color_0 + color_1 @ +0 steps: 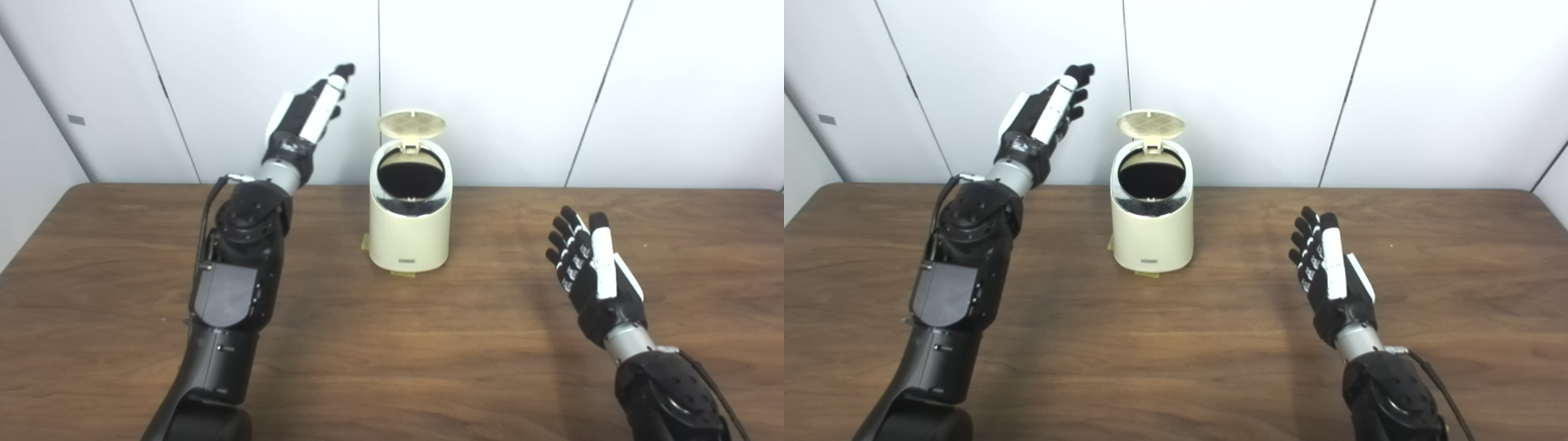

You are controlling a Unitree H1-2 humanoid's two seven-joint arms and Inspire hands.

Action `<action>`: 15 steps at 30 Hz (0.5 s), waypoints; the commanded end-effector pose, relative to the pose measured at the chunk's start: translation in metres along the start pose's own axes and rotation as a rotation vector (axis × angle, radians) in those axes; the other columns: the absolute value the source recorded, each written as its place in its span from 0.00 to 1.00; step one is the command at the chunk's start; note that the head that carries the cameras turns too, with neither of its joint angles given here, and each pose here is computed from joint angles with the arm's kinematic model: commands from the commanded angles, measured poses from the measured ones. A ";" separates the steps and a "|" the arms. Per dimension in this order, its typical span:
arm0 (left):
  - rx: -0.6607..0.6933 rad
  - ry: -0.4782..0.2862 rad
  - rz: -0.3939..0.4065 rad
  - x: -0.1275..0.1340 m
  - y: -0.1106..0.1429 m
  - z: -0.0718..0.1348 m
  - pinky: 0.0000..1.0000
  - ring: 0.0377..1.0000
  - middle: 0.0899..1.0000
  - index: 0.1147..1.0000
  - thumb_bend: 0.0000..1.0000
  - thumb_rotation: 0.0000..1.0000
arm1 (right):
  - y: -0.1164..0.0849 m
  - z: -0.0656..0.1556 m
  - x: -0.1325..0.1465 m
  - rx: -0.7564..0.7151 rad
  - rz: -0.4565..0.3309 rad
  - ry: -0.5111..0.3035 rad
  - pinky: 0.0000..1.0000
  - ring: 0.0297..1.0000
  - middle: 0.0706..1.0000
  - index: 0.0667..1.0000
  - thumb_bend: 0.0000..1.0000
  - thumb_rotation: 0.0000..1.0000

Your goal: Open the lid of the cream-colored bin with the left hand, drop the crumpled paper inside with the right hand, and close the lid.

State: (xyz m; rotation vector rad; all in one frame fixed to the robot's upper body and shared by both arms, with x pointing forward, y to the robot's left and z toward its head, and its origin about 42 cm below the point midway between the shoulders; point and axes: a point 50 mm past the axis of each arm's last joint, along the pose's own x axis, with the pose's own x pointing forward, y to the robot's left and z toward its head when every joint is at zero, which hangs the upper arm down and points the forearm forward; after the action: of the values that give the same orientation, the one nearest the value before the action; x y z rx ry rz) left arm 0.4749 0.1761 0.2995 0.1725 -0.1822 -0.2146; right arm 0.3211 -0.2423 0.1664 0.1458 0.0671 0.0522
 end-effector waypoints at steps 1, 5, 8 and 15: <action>0.052 -0.111 -0.005 0.018 0.004 0.045 0.97 0.97 0.96 0.94 0.55 0.95 | 0.008 0.015 0.003 0.006 0.020 -0.090 1.00 1.00 1.00 1.00 0.67 1.00; 0.075 -0.122 -0.034 0.025 -0.002 0.053 0.96 0.96 0.94 0.91 0.53 0.96 | 0.012 0.012 0.002 -0.010 0.015 -0.089 1.00 1.00 1.00 1.00 0.68 1.00; 0.111 -0.111 -0.062 0.029 -0.004 0.056 0.97 0.97 0.94 0.91 0.54 0.99 | 0.014 0.012 0.001 -0.033 -0.002 -0.102 1.00 1.00 1.00 1.00 0.67 1.00; 0.284 -0.135 -0.120 0.034 -0.012 0.058 0.94 0.95 0.91 0.88 0.54 1.00 | 0.010 0.002 -0.003 -0.112 -0.059 -0.127 1.00 0.98 0.98 0.98 0.71 1.00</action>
State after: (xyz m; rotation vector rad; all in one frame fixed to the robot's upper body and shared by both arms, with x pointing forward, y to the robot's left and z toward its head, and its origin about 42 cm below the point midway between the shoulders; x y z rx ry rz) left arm 0.4894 0.1521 0.3197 0.4014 -0.2046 -0.3267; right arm 0.3133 -0.2338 0.1587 0.0497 0.0287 -0.0129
